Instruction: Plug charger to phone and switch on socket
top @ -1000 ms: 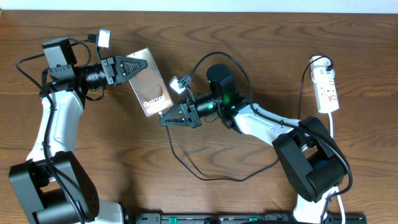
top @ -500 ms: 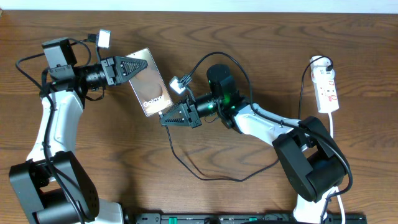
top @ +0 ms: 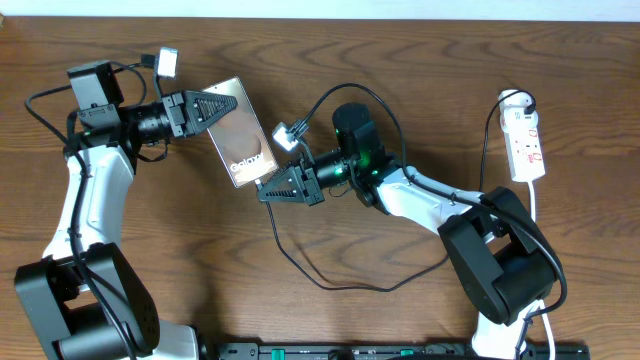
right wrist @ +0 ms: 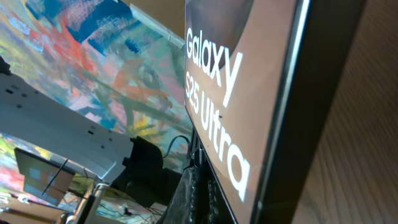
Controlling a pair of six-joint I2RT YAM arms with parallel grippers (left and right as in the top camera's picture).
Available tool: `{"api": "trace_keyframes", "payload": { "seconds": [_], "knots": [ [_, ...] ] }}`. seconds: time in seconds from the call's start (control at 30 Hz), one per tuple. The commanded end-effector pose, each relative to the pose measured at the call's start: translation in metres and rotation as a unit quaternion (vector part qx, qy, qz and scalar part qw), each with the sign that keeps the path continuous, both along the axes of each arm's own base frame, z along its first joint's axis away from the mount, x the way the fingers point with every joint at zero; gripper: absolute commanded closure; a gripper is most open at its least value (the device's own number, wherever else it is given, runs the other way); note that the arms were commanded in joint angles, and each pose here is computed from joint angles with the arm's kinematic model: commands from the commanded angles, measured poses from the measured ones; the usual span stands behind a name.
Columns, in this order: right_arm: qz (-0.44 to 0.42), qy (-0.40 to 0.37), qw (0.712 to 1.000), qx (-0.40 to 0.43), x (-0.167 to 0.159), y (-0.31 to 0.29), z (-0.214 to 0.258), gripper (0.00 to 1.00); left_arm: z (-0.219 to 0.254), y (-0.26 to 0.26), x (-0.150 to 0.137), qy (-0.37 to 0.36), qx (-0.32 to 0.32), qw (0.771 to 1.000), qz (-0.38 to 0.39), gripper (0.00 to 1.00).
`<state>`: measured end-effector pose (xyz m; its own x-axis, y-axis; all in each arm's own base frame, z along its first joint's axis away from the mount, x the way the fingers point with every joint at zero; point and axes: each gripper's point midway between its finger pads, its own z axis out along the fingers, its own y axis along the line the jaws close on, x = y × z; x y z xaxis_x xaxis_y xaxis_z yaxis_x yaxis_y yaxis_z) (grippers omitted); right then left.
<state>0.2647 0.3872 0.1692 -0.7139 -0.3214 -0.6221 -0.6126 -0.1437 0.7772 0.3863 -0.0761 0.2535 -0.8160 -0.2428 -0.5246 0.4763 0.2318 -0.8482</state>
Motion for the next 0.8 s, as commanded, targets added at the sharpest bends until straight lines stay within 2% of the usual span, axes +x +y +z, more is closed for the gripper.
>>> {"api": "trace_keyframes", "payload": {
  "seconds": [0.0, 0.77],
  "knots": [
    [-0.018, -0.001, 1.0, -0.001, 0.0118, -0.0047, -0.0015, 0.99, 0.0172, -0.0039, -0.0089, -0.006, -0.018, 1.0, -0.021, 0.92],
    [-0.022, 0.017, 1.0, -0.003, 0.0187, -0.0135, -0.0002, 0.99, 0.0138, -0.0026, -0.0051, -0.004, -0.008, 1.0, -0.009, 0.92]
  ]
}}
